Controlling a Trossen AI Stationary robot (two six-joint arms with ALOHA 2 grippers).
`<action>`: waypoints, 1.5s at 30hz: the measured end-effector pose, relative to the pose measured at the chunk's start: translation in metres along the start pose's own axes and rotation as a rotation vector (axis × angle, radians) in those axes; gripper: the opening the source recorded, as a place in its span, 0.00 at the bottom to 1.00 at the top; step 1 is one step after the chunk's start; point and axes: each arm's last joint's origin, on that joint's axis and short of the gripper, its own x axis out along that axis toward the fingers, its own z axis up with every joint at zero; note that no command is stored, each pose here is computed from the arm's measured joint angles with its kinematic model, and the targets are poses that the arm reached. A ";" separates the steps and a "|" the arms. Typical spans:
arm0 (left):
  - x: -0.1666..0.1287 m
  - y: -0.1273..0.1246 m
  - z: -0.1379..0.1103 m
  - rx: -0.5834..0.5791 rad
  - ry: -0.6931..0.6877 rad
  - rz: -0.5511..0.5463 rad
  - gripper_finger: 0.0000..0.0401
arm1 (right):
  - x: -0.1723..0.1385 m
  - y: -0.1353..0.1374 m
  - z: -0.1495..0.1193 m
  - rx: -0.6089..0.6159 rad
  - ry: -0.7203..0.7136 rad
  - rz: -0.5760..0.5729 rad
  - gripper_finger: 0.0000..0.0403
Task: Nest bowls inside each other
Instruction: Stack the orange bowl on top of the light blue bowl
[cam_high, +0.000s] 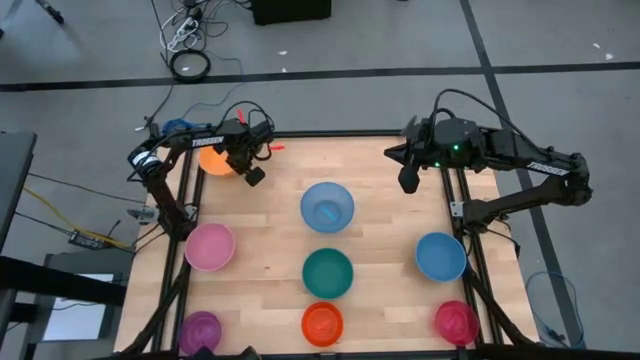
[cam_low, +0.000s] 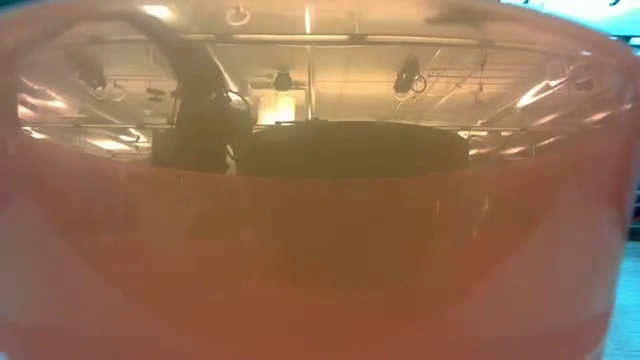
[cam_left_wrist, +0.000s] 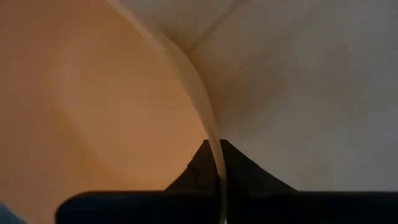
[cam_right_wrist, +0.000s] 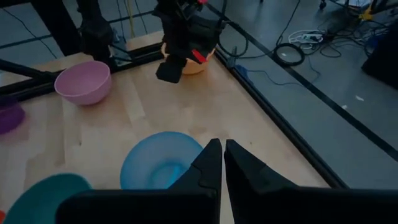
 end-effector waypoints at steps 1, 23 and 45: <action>-0.005 -0.003 -0.001 0.011 0.019 0.000 0.02 | 0.000 0.000 0.000 -0.001 0.000 -0.001 0.03; -0.200 -0.179 -0.068 0.678 -0.584 -0.329 0.01 | -0.012 -0.011 0.001 0.009 -0.043 -0.052 0.03; -0.129 -0.259 -0.042 0.937 -0.516 -0.271 0.02 | -0.028 -0.015 -0.003 0.037 -0.052 -0.045 0.03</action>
